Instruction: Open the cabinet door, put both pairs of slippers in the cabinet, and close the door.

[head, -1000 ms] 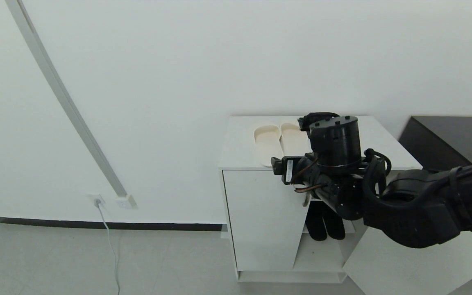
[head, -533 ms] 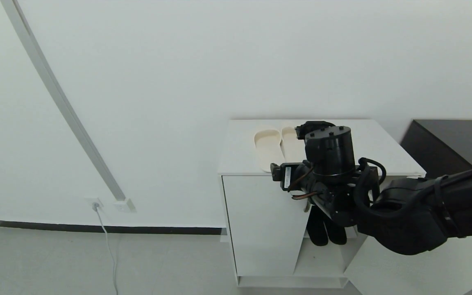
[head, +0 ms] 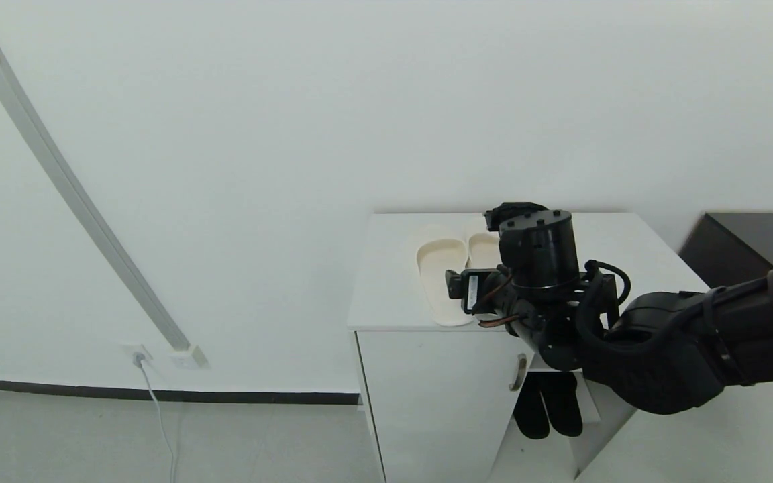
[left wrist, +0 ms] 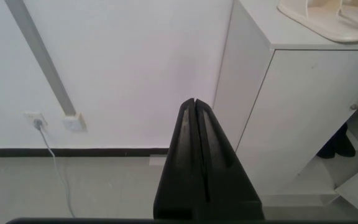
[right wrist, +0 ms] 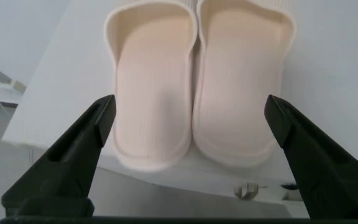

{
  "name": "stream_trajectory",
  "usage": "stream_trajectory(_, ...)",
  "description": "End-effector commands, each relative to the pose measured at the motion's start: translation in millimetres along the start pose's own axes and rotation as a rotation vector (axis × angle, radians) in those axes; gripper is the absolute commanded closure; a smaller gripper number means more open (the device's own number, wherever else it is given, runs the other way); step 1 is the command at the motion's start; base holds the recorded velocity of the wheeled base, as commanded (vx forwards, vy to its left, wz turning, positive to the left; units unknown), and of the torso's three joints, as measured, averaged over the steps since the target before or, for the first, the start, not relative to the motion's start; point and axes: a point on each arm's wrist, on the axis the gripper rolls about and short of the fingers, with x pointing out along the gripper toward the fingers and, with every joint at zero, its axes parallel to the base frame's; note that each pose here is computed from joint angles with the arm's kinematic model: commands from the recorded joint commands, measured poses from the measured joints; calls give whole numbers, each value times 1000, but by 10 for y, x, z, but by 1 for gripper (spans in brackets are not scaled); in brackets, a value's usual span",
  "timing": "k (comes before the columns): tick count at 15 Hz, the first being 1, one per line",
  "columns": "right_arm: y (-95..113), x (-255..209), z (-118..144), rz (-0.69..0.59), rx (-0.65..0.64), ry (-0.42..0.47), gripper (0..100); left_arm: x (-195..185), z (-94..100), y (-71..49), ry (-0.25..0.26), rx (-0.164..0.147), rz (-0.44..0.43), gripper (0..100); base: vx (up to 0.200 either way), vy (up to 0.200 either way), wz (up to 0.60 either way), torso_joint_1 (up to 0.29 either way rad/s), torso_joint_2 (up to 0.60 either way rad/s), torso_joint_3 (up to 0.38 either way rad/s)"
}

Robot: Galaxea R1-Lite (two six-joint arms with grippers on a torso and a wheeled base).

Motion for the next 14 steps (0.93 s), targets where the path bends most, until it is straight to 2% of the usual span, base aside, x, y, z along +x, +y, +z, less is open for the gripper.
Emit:
stream_trajectory(1,14,-10,7,6,3,-6,0,0,0,0,0,-1,0,100,0,0,0,0,0,0)
stream_trajectory(8,16,203,-120,-7,-12,-15,0,1,1,0,1,1,-2,100,0,0,0,0,0,0)
stream_trajectory(14,0,661,-272,-31,-23,-67,0,0,0,0,0,-1,0,100,0,0,0,0,0,0)
